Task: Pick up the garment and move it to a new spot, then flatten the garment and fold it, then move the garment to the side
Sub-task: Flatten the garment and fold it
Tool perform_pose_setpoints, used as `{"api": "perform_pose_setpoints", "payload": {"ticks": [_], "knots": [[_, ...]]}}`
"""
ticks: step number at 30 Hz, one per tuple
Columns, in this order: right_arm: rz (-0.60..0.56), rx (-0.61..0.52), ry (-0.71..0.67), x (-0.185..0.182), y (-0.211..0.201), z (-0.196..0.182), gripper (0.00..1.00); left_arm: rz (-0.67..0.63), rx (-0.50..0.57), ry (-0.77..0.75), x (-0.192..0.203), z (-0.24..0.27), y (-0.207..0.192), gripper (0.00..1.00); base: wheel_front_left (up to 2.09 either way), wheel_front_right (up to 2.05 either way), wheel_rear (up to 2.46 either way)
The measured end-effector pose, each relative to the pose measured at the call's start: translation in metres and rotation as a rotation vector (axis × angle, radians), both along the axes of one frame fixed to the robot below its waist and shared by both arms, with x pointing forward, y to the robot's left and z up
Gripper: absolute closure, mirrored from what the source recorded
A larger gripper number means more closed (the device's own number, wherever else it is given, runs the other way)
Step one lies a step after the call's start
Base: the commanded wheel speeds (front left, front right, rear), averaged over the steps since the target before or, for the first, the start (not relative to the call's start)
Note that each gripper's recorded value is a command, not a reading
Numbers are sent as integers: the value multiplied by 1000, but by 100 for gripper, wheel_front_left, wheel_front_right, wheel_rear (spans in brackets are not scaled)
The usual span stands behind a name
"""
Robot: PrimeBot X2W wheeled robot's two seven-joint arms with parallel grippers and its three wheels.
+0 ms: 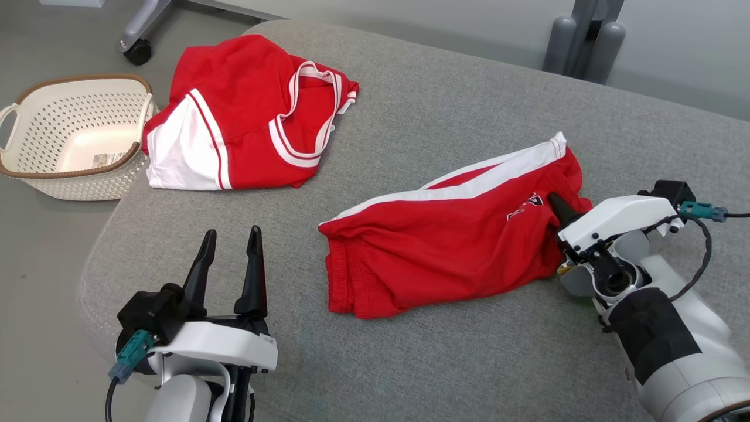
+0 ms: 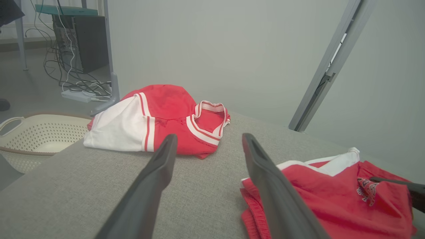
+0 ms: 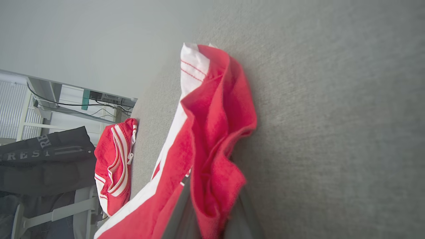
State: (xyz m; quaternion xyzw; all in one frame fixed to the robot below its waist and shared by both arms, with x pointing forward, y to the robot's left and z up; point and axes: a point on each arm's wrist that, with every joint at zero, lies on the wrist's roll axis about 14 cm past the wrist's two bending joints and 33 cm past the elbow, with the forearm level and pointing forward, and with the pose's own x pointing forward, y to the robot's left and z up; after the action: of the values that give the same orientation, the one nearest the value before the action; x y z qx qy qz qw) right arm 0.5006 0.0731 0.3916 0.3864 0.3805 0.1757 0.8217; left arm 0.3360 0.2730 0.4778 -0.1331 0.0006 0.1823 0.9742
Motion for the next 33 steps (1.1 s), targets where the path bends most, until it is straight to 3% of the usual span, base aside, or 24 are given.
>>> {"api": "perform_pose_setpoints", "payload": {"ticks": [7, 19, 33], "knots": [[-80, -39, -58, 5, -24, 5, 100, -1, -10, -11, -2, 2, -2, 0, 0, 0, 0], [-393, -102, -116, 5, -133, 5, 100, -85, -33, -28, 8, 1, -28, 0, 0, 0, 0], [-703, -237, -106, -56, -276, -18, 100, -191, -42, -61, 23, 9, -60, 0, 0, 0, 0]]}}
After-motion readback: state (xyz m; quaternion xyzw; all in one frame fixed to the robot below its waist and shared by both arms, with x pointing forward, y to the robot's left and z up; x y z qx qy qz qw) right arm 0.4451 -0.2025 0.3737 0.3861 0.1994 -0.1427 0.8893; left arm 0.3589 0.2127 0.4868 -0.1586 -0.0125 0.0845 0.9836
